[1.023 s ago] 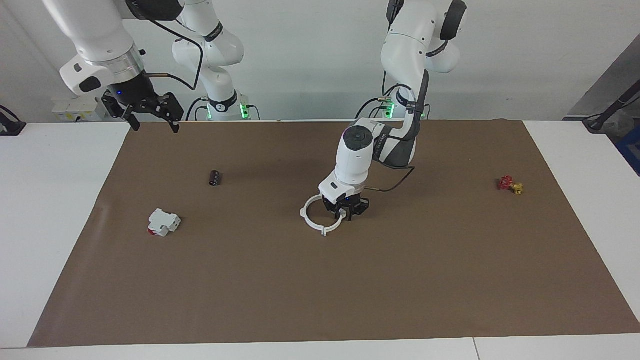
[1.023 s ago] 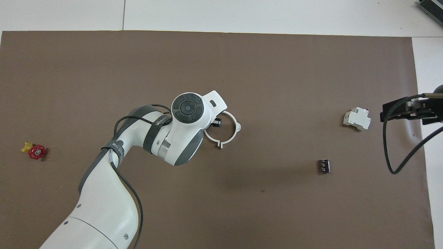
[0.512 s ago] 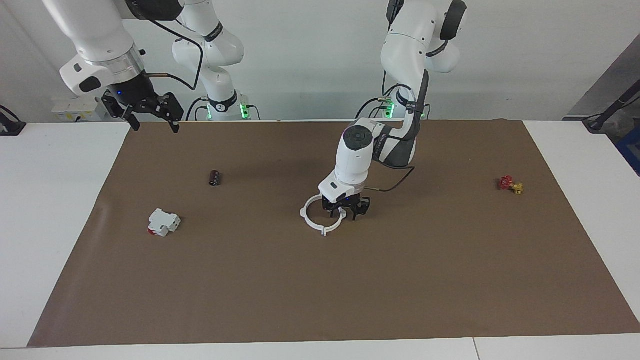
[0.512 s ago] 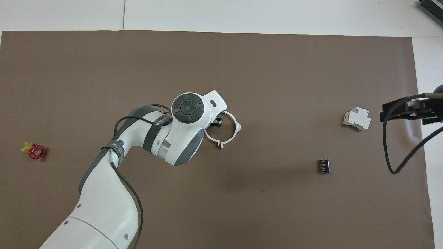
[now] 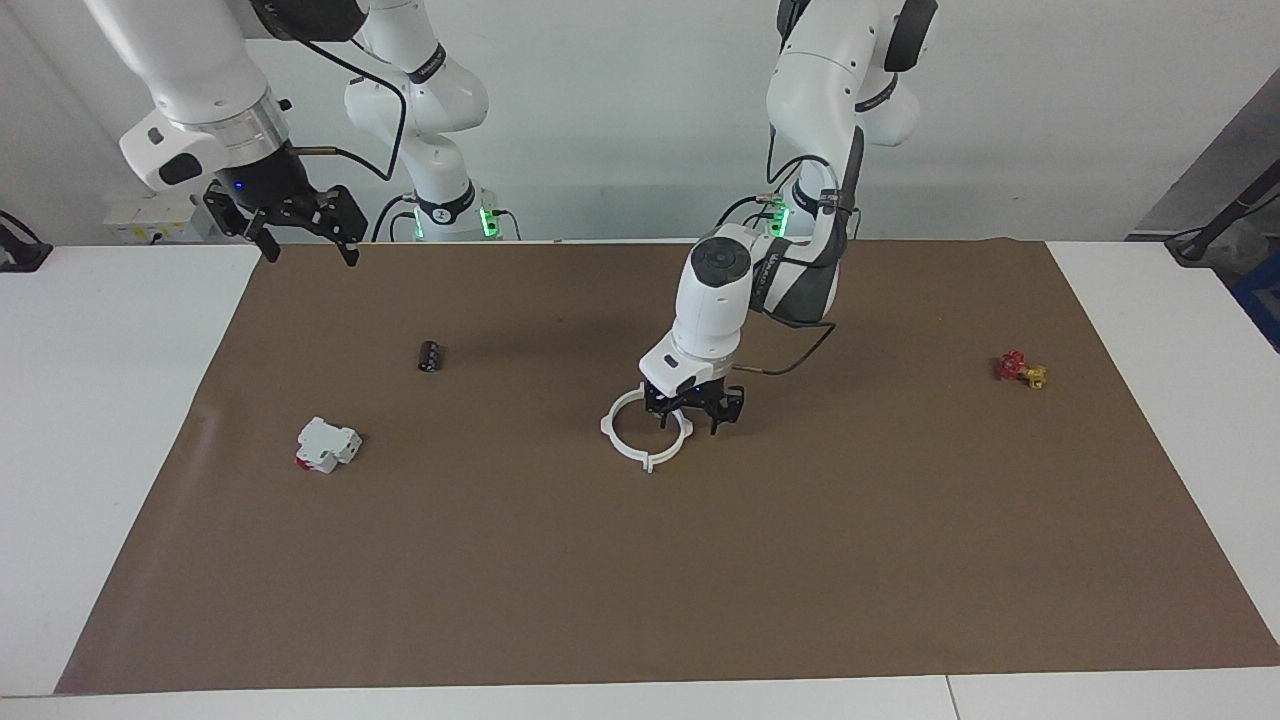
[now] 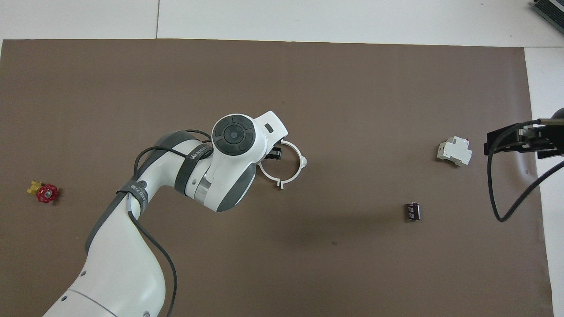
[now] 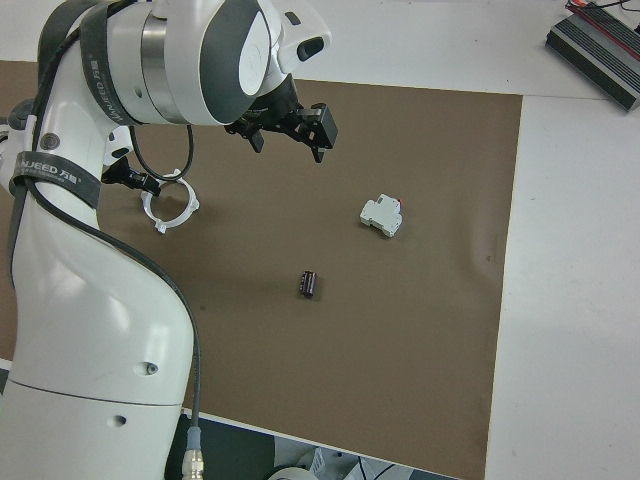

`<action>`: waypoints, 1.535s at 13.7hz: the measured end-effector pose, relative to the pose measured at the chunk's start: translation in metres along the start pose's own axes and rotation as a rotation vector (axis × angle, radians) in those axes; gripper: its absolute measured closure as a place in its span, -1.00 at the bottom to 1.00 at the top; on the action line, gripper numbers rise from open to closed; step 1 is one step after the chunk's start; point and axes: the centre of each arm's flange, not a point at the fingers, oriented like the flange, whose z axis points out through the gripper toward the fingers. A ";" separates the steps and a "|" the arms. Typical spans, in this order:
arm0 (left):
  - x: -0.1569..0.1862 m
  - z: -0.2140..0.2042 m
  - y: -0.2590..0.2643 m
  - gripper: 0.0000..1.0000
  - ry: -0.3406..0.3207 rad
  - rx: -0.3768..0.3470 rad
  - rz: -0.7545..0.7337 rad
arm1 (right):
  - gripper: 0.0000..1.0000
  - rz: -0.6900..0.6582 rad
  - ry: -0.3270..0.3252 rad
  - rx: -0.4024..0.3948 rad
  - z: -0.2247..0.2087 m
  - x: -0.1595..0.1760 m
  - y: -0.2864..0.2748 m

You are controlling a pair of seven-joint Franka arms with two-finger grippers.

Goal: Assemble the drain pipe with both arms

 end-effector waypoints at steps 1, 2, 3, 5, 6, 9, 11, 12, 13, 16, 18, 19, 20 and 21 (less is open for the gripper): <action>0.002 -0.019 -0.011 -1.00 -0.001 0.003 -0.017 | -1.00 0.000 0.000 0.000 0.000 0.000 0.000; 0.004 -0.039 -0.027 -1.00 -0.011 0.010 -0.040 | -1.00 0.000 0.000 0.000 0.000 0.000 0.000; 0.004 -0.056 -0.042 -1.00 -0.027 0.017 -0.062 | -1.00 0.000 0.000 0.000 0.000 0.000 0.000; 0.004 -0.081 -0.079 -1.00 -0.059 0.033 -0.118 | -1.00 0.000 0.000 0.000 0.000 0.000 0.000; 0.007 -0.091 -0.104 -1.00 -0.064 0.038 -0.152 | -1.00 0.000 0.000 0.000 0.000 0.000 0.000; 0.009 -0.113 -0.184 -1.00 -0.092 0.047 -0.137 | -1.00 0.000 0.000 0.000 0.000 0.000 0.000; 0.006 -0.124 -0.232 -1.00 -0.114 0.047 -0.101 | -1.00 0.000 0.000 0.000 0.000 0.000 0.000; 0.003 -0.132 -0.253 -1.00 -0.118 0.045 -0.087 | -1.00 0.000 0.000 0.000 0.000 0.000 0.000; -0.001 -0.140 -0.271 -1.00 -0.117 0.043 -0.074 | -1.00 0.000 0.000 0.000 0.000 0.000 0.000; -0.015 -0.175 -0.325 -1.00 -0.095 0.041 -0.045 | -1.00 0.000 0.000 0.000 0.000 0.000 0.000; -0.029 -0.202 -0.359 -1.00 -0.074 0.044 -0.042 | -1.00 0.000 0.000 0.000 0.000 0.000 0.000; -0.036 -0.214 -0.370 -1.00 -0.071 0.045 -0.050 | -1.00 0.000 0.000 0.000 0.000 0.000 0.000; -0.040 -0.227 -0.376 -1.00 -0.068 0.045 -0.055 | -1.00 0.000 0.000 0.000 0.000 0.000 0.000; -0.042 -0.241 -0.378 -1.00 -0.064 0.046 -0.060 | -1.00 0.000 0.000 0.000 0.000 0.000 0.000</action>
